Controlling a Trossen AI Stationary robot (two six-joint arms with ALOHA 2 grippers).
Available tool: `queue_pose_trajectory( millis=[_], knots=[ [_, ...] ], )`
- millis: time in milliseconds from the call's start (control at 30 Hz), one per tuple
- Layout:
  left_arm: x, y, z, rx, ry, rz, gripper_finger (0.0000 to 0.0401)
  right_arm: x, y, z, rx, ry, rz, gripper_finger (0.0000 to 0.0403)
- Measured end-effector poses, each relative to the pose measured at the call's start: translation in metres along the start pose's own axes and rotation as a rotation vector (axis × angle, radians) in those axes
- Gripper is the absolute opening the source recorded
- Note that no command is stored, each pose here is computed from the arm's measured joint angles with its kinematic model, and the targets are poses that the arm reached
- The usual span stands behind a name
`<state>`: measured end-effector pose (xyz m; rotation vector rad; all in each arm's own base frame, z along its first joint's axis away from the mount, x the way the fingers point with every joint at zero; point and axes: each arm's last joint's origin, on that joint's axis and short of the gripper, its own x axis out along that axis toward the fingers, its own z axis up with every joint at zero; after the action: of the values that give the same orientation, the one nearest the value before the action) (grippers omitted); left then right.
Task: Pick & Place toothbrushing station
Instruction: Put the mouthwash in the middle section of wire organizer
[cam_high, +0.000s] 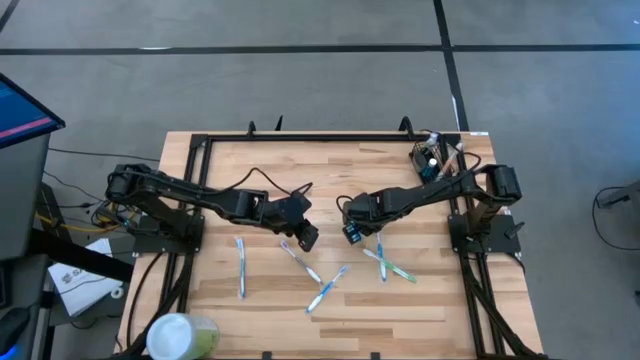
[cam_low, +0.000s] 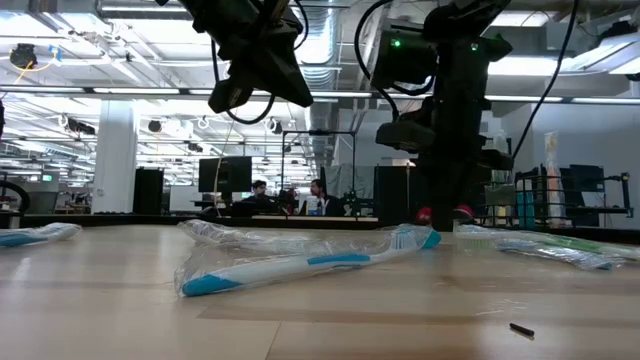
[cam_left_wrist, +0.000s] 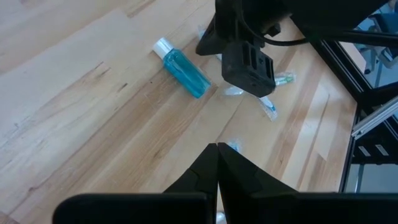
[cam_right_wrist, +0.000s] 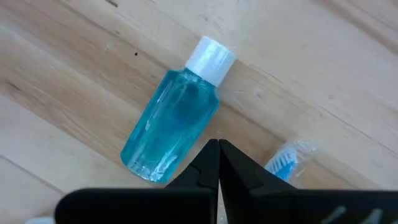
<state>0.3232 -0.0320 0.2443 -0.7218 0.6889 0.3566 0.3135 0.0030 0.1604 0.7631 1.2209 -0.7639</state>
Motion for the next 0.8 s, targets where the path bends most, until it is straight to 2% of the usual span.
queue_pose_trajectory(
  millis=[400,700,800],
  knots=[
    [0.0,-0.002,-0.002,0.005,0.0,-0.001,0.0,-0.002,0.008,-0.013,0.026,-0.004,0.003,0.0],
    [0.0,-0.002,-0.002,0.017,-0.002,-0.001,0.0,0.008,0.004,-0.012,0.02,0.008,-0.047,0.0],
    [0.0,-0.002,-0.002,0.017,-0.003,0.0,0.0,0.008,0.008,-0.013,0.025,-0.001,-0.025,0.0]
  ],
)
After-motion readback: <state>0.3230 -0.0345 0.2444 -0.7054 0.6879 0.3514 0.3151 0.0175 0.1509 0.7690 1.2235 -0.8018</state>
